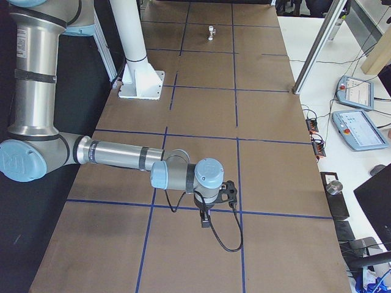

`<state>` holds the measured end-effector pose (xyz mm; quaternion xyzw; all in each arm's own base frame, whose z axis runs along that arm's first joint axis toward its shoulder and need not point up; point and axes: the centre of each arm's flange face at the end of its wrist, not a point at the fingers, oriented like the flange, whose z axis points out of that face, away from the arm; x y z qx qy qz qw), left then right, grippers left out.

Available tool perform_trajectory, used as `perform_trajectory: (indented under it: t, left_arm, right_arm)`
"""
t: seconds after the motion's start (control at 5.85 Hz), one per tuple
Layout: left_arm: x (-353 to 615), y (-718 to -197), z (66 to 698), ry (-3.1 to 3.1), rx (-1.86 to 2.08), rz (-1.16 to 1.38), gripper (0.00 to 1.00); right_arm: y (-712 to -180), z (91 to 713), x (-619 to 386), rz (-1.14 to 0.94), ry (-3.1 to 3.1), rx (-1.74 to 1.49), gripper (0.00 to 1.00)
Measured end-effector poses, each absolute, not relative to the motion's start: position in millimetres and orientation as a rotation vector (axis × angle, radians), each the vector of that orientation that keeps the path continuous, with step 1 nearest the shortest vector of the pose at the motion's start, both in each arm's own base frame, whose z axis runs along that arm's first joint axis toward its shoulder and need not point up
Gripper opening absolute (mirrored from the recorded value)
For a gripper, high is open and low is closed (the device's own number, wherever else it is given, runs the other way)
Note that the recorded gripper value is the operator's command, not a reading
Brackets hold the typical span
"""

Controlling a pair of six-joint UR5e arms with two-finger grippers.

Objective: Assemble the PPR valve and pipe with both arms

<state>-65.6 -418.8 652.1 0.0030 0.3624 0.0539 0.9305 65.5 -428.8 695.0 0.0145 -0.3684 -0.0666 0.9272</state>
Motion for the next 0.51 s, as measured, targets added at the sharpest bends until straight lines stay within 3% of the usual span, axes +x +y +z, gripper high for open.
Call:
perform_trajectory:
  t: [0.51]
  left_arm:
    - [-57.7,-419.7,643.6,0.741,0.013,0.131,1.0]
  right_arm:
    - [-429.3,693.9,65.5,-0.137,-0.755,0.031,1.0]
